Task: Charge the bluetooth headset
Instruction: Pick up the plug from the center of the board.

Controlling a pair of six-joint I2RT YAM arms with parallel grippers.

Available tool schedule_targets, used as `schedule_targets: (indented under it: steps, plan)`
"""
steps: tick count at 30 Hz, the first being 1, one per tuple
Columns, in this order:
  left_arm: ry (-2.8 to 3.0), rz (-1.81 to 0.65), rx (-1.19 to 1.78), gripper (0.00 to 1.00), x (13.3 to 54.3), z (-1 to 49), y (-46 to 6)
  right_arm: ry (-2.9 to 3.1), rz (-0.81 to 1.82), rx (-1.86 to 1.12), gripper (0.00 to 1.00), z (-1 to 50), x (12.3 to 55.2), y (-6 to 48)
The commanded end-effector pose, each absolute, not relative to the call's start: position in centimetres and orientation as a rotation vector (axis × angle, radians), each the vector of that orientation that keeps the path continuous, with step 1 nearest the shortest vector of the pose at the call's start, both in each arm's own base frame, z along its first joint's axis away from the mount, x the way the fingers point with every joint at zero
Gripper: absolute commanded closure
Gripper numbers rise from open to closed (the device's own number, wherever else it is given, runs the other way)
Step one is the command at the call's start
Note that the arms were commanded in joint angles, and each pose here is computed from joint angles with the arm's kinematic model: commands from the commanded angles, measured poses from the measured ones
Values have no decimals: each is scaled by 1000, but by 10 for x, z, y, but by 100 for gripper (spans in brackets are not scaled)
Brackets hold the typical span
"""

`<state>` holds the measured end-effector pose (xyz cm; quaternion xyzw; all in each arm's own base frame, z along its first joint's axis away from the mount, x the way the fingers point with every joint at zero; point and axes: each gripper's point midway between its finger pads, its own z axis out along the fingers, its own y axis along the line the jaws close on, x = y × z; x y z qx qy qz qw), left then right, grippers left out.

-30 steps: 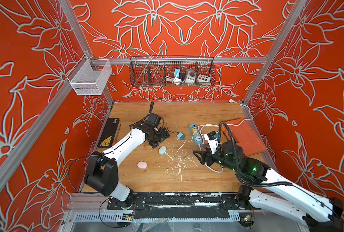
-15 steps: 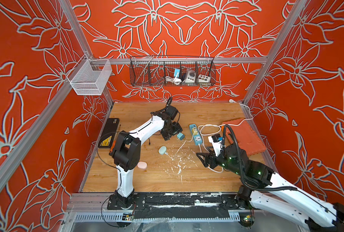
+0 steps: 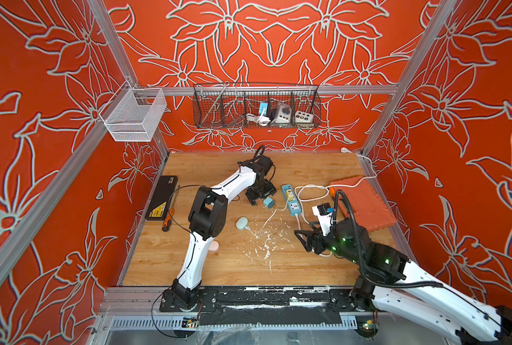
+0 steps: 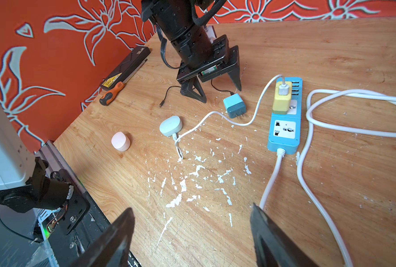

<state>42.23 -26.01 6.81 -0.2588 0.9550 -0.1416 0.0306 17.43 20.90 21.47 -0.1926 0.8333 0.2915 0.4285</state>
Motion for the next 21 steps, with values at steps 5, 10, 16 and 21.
schedule_targets:
  steps: [5, 10, 16, 21]
  plan:
    - [2993, -362, -837, 16, 418, 51, -264, 2102, 712, -438, 20, 205, 177, 204]
    - [3004, -342, -843, 18, 415, 42, -270, 2100, 711, -435, 20, 204, 178, 205]
    - [3008, -305, -856, 18, 416, 34, -274, 2102, 722, -439, 20, 202, 177, 207]
    - [3021, -274, -878, 19, 416, 24, -276, 2106, 717, -437, 20, 199, 177, 205]
